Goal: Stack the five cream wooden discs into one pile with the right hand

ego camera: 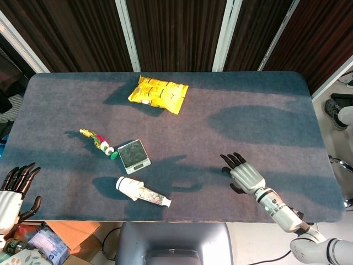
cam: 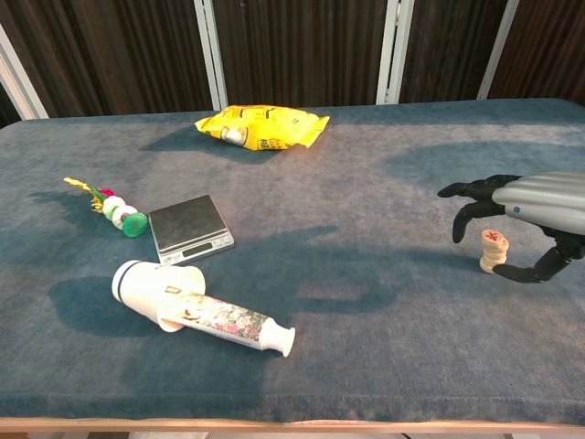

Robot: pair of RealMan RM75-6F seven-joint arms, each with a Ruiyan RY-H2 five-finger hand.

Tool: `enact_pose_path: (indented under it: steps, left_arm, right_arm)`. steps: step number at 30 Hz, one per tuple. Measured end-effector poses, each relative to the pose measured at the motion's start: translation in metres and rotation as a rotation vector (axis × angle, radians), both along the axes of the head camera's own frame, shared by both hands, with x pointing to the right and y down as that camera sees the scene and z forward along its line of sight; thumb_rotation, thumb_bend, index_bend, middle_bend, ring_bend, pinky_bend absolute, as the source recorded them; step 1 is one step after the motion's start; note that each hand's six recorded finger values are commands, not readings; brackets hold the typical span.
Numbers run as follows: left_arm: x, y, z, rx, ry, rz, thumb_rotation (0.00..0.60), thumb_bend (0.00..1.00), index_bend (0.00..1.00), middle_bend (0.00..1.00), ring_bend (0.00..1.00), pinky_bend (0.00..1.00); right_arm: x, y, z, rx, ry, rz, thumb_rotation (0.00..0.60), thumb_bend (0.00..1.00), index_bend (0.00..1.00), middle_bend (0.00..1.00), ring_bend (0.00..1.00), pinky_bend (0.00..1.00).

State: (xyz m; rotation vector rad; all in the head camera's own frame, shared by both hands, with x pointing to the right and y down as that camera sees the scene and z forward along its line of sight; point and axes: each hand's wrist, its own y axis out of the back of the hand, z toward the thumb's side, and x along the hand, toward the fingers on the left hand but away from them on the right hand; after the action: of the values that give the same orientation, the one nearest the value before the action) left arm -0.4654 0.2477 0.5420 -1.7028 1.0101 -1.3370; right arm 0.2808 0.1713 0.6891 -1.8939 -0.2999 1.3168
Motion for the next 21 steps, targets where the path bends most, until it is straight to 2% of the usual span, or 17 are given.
enact_pose_path:
  steps: [13, 21]
  left_arm:
    - [0.001, 0.001, 0.0, -0.002, -0.001, 0.007, 0.6, 0.5, 0.0, 0.0, 0.0, 0.0]
    - [0.001, 0.001, 0.0, -0.002, -0.004, 0.005, 0.6, 0.5, 0.0, 0.0, 0.0, 0.0]
  right_arm:
    - [0.015, 0.006, -0.001, 0.023, 0.064, -0.012, 0.6, 0.5, 0.44, 0.01, 0.0, 0.0]
    - [0.018, 0.006, 0.0, 0.02, 0.069, -0.004, 0.6, 0.5, 0.44, 0.01, 0.0, 0.0]
